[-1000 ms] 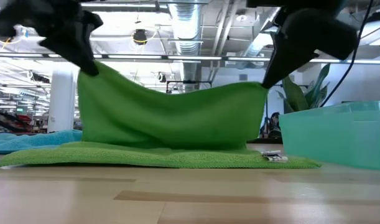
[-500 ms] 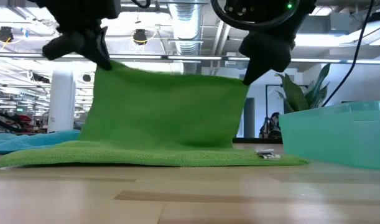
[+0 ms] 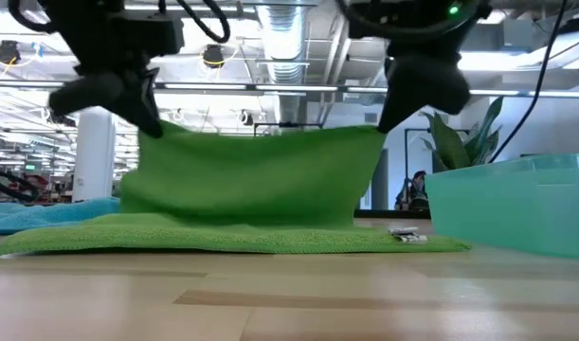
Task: Roll microfiber towels into tight, uniform cylinder then place into a basket
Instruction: Fold the green towel
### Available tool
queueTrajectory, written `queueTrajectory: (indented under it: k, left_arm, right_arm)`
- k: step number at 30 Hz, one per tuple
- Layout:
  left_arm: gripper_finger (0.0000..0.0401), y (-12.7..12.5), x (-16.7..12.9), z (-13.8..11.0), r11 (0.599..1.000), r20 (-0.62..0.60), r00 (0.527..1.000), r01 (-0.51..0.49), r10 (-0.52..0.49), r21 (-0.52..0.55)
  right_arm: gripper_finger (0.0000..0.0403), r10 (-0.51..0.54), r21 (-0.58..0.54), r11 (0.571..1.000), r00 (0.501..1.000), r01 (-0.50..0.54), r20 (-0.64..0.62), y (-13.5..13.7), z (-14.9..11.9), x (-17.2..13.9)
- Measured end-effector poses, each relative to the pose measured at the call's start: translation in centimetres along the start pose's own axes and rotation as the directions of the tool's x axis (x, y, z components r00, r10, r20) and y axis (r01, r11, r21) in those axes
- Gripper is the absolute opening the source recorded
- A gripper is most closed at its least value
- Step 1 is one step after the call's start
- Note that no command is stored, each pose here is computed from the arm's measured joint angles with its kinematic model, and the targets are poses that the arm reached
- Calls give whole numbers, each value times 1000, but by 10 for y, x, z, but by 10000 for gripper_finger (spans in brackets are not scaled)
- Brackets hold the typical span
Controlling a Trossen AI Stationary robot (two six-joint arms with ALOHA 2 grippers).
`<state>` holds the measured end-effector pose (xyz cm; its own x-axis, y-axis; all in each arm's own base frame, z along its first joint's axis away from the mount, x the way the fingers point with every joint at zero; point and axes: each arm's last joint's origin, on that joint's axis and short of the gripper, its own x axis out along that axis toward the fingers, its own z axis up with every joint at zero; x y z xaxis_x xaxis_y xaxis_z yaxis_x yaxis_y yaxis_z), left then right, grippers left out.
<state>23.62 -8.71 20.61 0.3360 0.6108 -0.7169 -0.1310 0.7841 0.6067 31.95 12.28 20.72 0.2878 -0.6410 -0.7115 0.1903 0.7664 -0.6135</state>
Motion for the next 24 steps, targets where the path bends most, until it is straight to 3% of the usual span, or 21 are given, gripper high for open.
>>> queueTrajectory:
  k: [7,19,24]
  left_arm:
    - [0,-22,-18,-4,981,32,985,171,-168,-96]
    - [0,-44,-39,-7,937,130,951,301,-281,-175]
    - [0,-49,-41,-5,886,108,905,425,-411,-184]
  right_arm:
    - [2,8,0,1000,1000,-8,16,10,0,1]
    - [1,111,19,993,993,-112,37,25,-4,-12]
    - [1,120,-3,993,992,-120,23,31,-12,-12]
